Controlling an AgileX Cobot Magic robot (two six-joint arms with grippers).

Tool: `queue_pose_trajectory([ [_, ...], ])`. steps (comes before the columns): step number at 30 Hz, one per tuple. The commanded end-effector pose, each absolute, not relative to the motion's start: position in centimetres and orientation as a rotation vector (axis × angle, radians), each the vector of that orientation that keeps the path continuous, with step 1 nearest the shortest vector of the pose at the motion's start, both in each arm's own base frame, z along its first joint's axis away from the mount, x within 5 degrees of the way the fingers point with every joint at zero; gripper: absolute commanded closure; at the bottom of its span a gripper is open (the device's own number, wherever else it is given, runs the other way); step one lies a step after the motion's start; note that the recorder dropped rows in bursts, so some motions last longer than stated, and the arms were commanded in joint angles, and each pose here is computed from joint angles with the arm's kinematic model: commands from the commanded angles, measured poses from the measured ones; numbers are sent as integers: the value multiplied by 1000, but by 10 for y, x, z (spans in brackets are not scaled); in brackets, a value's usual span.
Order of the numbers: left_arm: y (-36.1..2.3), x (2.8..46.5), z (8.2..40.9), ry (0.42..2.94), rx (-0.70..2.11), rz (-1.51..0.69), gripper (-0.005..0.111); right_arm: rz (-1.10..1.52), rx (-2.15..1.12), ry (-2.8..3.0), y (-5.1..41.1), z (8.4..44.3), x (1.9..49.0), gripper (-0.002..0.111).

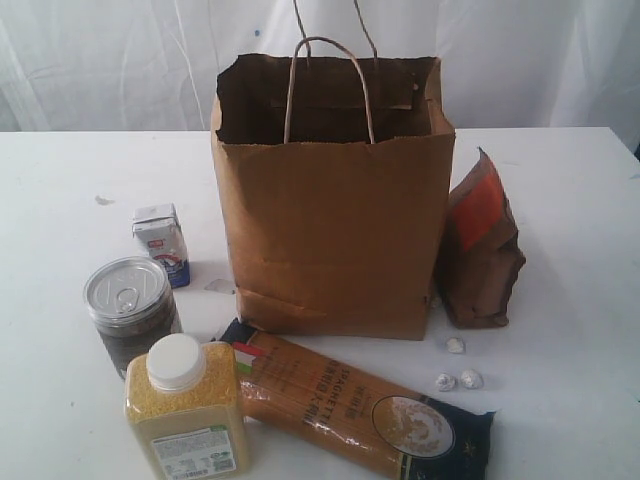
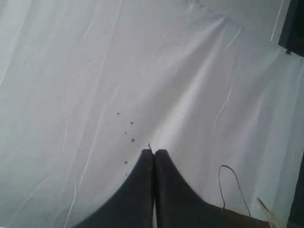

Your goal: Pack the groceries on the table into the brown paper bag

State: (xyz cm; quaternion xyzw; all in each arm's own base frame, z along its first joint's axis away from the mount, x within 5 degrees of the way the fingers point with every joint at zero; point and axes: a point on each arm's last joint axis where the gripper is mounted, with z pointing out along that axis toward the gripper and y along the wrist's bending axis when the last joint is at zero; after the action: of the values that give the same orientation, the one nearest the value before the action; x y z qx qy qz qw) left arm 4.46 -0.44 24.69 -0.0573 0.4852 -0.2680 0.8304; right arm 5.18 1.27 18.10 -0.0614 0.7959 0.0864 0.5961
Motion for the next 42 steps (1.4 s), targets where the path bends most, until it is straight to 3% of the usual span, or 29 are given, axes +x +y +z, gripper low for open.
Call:
queue_pose_trajectory([
  [1,-5,45,245,1049,-128,-576,107,191,-148,1835,12,181,52,108],
  [5,-7,47,241,1100,-117,-579,107,191,-148,1835,12,181,52,108],
  [8,-10,48,238,1131,-204,-766,107,191,-148,1835,12,181,52,108],
  [10,-15,48,242,1297,-256,-863,107,191,-148,1835,12,181,52,108],
  [17,4,6,330,1608,-71,-475,107,191,-148,1835,12,181,52,108],
  [24,0,-9,386,2034,279,-276,107,191,-148,1835,12,181,52,108],
  [29,-6,15,419,2190,425,-162,107,191,-148,1835,12,181,52,108],
  [34,-27,68,409,2363,610,-125,106,191,-148,1835,12,181,52,108],
  [36,-40,91,397,2443,650,-188,100,191,-148,1835,12,181,52,108],
  [38,-50,112,387,2474,681,-231,87,191,-148,1835,12,181,52,108],
  [40,-59,134,379,2476,665,-250,69,191,-148,1835,12,181,52,108],
  [42,-67,158,370,2481,648,-258,43,191,-148,1835,12,181,52,108],
])
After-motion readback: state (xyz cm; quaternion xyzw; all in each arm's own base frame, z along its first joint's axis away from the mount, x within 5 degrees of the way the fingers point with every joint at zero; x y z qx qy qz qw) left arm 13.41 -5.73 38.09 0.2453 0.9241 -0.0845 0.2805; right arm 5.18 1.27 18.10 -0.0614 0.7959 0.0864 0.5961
